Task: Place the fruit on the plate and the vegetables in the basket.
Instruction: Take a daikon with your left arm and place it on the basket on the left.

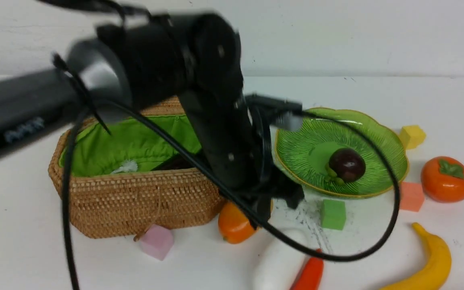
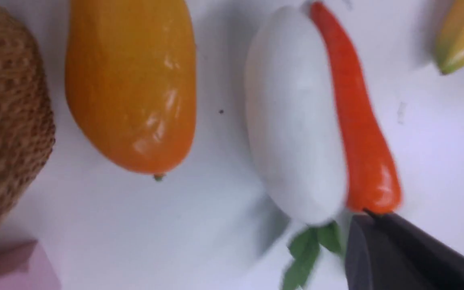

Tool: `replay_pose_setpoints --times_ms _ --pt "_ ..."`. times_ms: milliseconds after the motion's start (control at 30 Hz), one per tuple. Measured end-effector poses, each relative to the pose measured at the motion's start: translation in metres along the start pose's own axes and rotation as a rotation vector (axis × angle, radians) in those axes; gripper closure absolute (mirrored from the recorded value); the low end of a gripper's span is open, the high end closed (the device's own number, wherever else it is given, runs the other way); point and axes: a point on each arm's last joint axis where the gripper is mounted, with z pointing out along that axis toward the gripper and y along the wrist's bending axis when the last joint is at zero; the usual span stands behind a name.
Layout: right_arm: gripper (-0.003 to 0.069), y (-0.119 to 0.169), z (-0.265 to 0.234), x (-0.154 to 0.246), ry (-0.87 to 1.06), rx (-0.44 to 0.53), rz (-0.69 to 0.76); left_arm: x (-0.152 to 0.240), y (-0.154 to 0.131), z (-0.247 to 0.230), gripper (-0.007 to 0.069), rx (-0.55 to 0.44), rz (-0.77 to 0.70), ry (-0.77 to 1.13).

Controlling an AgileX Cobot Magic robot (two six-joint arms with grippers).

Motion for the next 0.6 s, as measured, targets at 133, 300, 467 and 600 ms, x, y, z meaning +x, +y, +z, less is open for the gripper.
replay_pose_setpoints --times_ms 133,300,467,600 --pt "0.0416 0.0 0.0 0.0 0.0 0.0 0.0 -0.005 -0.005 0.032 0.0466 -0.093 0.076 0.0" --pt "0.0416 0.0 0.0 0.0 0.0 0.0 0.0 -0.003 -0.037 0.065 0.0222 -0.148 0.149 0.023" --pt "0.0416 0.0 0.0 0.0 0.0 0.0 0.0 -0.002 -0.042 0.083 0.0043 -0.162 0.0 0.035" --pt "0.0416 0.0 0.0 0.0 0.0 0.0 0.0 -0.003 -0.038 0.09 0.0 -0.177 -0.068 0.027"
